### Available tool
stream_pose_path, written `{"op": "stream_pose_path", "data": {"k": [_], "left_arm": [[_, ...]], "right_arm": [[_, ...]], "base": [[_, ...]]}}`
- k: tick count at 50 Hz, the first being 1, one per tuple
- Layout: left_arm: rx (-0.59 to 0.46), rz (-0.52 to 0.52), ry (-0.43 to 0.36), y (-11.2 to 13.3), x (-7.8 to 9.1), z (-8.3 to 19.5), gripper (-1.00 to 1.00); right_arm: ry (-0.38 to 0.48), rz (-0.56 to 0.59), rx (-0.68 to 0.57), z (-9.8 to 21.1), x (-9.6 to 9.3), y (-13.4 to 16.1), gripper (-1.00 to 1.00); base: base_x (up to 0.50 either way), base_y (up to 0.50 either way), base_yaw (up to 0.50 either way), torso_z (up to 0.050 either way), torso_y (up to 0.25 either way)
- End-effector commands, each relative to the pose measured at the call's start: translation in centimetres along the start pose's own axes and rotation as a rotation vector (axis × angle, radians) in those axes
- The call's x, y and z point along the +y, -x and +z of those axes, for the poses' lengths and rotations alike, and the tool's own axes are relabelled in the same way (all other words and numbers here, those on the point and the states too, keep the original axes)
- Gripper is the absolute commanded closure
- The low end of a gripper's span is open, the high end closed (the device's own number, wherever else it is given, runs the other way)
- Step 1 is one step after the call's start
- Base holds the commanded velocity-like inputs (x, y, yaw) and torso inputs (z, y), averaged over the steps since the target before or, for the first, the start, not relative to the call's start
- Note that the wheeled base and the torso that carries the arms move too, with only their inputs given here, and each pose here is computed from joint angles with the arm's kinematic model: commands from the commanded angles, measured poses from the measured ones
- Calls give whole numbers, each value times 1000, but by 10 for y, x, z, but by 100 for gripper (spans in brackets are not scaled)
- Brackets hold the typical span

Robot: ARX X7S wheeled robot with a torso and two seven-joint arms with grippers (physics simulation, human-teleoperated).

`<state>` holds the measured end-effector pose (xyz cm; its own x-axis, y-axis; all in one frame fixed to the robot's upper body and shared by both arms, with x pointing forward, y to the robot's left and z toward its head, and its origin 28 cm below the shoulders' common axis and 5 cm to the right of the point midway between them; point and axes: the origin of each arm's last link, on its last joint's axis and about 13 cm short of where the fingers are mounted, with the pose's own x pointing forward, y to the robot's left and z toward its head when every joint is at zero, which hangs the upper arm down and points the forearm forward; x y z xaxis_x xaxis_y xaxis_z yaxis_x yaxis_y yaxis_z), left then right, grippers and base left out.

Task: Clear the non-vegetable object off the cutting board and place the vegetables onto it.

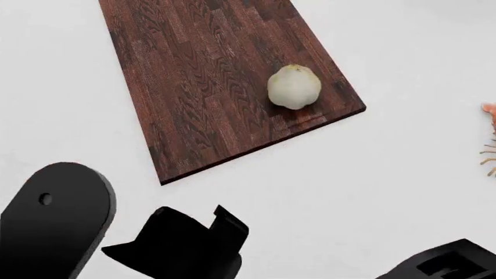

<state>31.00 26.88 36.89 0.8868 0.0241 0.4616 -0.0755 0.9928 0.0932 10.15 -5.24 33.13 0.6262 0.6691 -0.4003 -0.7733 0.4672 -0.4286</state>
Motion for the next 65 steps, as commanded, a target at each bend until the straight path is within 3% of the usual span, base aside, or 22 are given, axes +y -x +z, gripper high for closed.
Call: {"op": "stream_pose_path", "data": {"k": [1,17,35,65], "left_arm": [[7,-4,-2,1,-2,-4,-100],[4,-3,-1,2,0,-3,-100],[5,-7,-1,2,-2,-3,-100],[0,6,1,3,3,-2,-100]], "right_arm": [[17,58,15,8,11,7,-100],[86,96,46,17,27,13,-100],[64,193,39,22,51,23,-100],[-1,356,89,6,75,3,-100]], "base": [[0,0,0,0,0],[0,0,0,0,0],[0,0,0,0,0],[0,0,0,0,0]]}}
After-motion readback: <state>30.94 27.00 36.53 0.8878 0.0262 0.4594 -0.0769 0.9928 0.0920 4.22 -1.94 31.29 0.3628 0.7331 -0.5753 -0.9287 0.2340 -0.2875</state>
